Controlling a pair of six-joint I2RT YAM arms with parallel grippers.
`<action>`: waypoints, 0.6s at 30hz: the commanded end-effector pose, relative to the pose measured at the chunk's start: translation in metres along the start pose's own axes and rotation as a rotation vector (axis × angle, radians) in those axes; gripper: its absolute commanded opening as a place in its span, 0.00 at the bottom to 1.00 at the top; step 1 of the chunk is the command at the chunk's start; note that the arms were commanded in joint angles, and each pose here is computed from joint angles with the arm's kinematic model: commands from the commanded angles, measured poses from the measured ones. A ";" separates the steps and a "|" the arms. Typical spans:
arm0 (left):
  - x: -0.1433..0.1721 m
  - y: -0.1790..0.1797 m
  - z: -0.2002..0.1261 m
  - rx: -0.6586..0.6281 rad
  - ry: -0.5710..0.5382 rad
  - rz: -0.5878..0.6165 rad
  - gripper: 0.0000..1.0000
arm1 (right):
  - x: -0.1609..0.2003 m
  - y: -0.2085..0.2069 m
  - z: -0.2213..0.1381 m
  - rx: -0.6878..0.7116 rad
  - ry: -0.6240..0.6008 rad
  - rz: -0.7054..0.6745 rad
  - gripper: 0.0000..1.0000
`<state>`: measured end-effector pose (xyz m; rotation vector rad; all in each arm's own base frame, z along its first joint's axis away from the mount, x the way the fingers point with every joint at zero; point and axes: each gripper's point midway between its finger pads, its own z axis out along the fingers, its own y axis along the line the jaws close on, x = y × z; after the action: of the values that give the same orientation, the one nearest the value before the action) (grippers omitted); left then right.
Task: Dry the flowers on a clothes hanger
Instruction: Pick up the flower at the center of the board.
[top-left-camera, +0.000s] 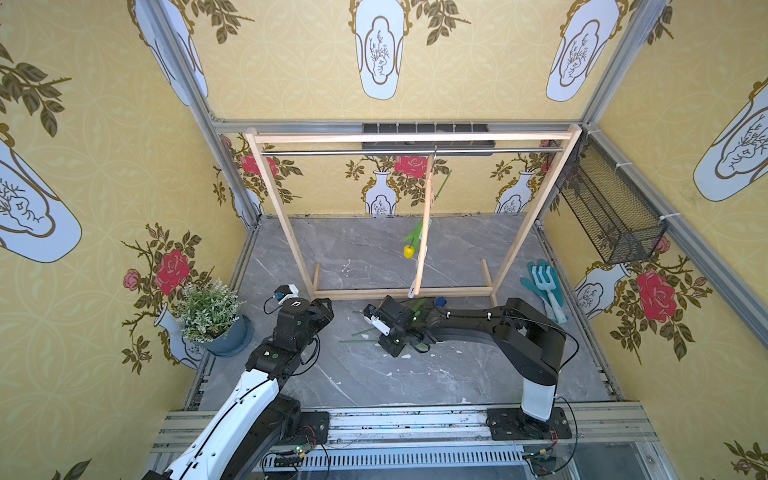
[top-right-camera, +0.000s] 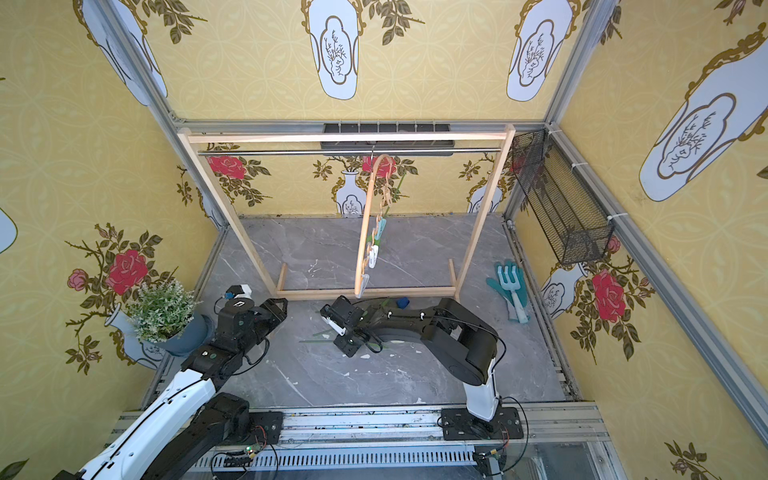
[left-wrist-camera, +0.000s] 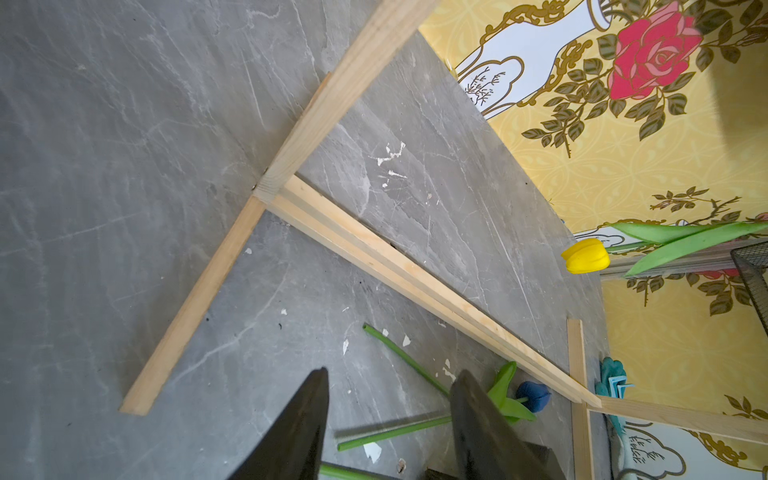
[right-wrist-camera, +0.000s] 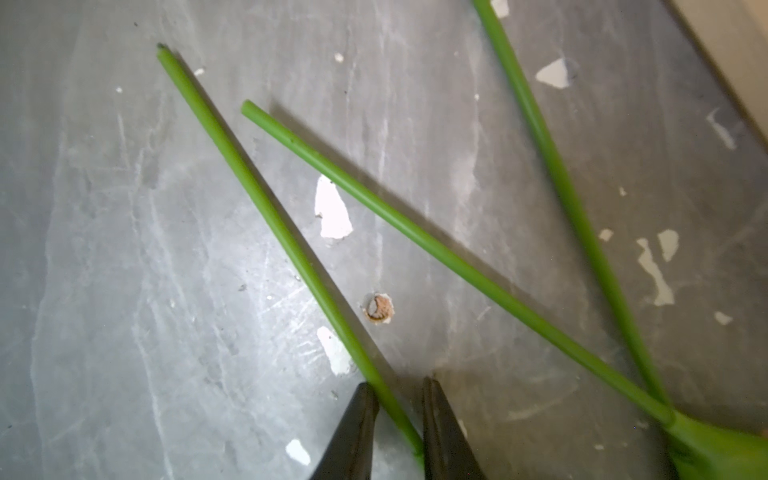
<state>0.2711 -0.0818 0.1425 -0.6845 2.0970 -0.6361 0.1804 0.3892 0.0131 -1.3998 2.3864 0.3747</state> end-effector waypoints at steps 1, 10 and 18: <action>-0.007 -0.004 -0.002 0.012 -0.030 0.006 0.52 | 0.025 0.006 0.008 -0.013 0.093 -0.041 0.19; -0.005 -0.001 -0.001 0.005 -0.028 -0.003 0.51 | 0.024 0.020 0.012 0.010 0.090 -0.149 0.04; -0.009 -0.001 -0.007 0.006 -0.048 -0.006 0.51 | 0.002 0.039 -0.012 -0.029 0.008 -0.220 0.00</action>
<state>0.2697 -0.0785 0.1496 -0.6897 2.0646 -0.6385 0.1543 0.4039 0.0188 -1.5962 2.2207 0.3219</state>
